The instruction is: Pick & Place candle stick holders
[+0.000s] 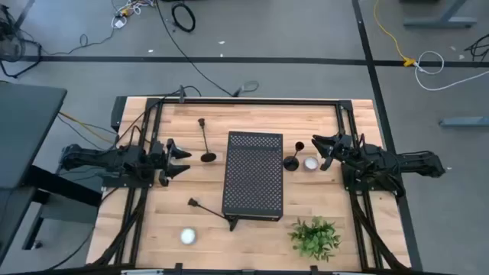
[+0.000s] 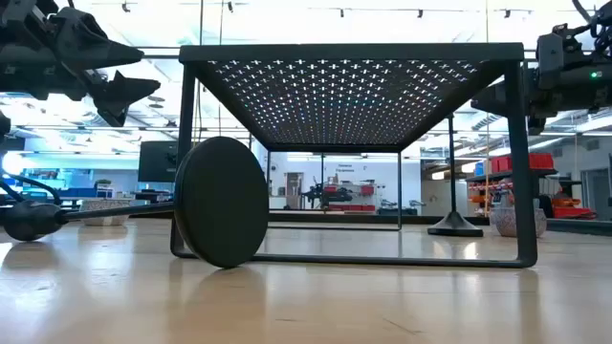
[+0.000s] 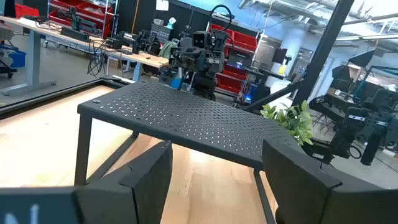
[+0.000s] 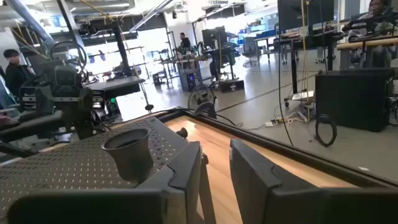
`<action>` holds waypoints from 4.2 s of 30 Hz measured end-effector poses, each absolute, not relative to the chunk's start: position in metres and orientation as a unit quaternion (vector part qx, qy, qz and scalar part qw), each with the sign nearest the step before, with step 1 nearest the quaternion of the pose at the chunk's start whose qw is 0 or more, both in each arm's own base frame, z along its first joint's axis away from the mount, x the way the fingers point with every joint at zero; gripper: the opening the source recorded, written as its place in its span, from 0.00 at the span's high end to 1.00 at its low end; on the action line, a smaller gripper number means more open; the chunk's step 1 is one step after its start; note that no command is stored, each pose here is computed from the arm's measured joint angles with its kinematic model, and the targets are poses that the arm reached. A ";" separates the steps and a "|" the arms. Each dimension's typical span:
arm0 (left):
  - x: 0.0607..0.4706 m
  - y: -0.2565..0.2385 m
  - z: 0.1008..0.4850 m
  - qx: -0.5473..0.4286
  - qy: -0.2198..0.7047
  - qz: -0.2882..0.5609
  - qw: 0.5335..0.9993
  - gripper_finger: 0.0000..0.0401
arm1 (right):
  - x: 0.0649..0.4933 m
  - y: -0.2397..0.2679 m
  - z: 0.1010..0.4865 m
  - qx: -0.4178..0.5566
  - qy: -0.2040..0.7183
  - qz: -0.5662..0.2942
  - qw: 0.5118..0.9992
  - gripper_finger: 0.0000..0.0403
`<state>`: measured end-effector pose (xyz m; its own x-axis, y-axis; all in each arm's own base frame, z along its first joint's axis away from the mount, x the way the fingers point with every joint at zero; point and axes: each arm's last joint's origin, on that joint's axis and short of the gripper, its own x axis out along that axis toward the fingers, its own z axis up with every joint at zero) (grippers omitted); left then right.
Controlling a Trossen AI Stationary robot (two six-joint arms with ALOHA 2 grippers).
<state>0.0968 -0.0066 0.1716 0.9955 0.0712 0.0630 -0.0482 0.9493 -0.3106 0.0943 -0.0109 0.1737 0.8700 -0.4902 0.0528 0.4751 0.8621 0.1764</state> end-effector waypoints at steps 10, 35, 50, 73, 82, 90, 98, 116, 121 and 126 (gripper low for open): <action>0.097 -0.007 0.171 -0.156 -0.036 0.030 0.987 0.38 | 0.094 -0.011 0.174 0.079 -0.048 -0.250 0.964 0.79; 0.097 -0.007 0.172 -0.156 -0.039 0.030 0.986 0.38 | 0.094 -0.011 0.174 0.079 -0.048 -0.250 0.964 0.79; 0.096 -0.005 0.176 -0.187 -0.065 0.051 0.979 0.38 | 0.094 -0.011 0.174 0.079 -0.048 -0.250 0.964 0.79; 0.149 0.043 0.212 -0.387 0.108 0.295 0.867 0.38 | 0.094 -0.011 0.174 0.079 -0.048 -0.250 0.964 0.79; 0.185 0.089 0.215 -0.463 0.188 0.343 0.795 0.38 | 0.094 -0.011 0.174 0.079 -0.048 -0.250 0.964 0.79; 0.202 0.120 0.210 -0.543 0.235 0.365 0.719 0.38 | 0.094 -0.011 0.174 0.079 -0.048 -0.250 0.964 0.79; 0.216 0.146 0.210 -0.589 0.245 0.366 0.678 0.38 | 0.094 -0.011 0.174 0.079 -0.048 -0.250 0.964 0.79; 0.224 0.168 0.166 -0.589 0.354 0.450 0.571 0.38 | 0.094 -0.011 0.174 0.079 -0.048 -0.250 0.964 0.79; 0.226 0.170 0.153 -0.587 0.369 0.462 0.553 0.38 | 0.094 -0.011 0.174 0.079 -0.048 -0.250 0.964 0.79; 0.226 0.171 0.146 -0.583 0.378 0.468 0.546 0.38 | 0.094 -0.011 0.174 0.079 -0.048 -0.250 0.964 0.79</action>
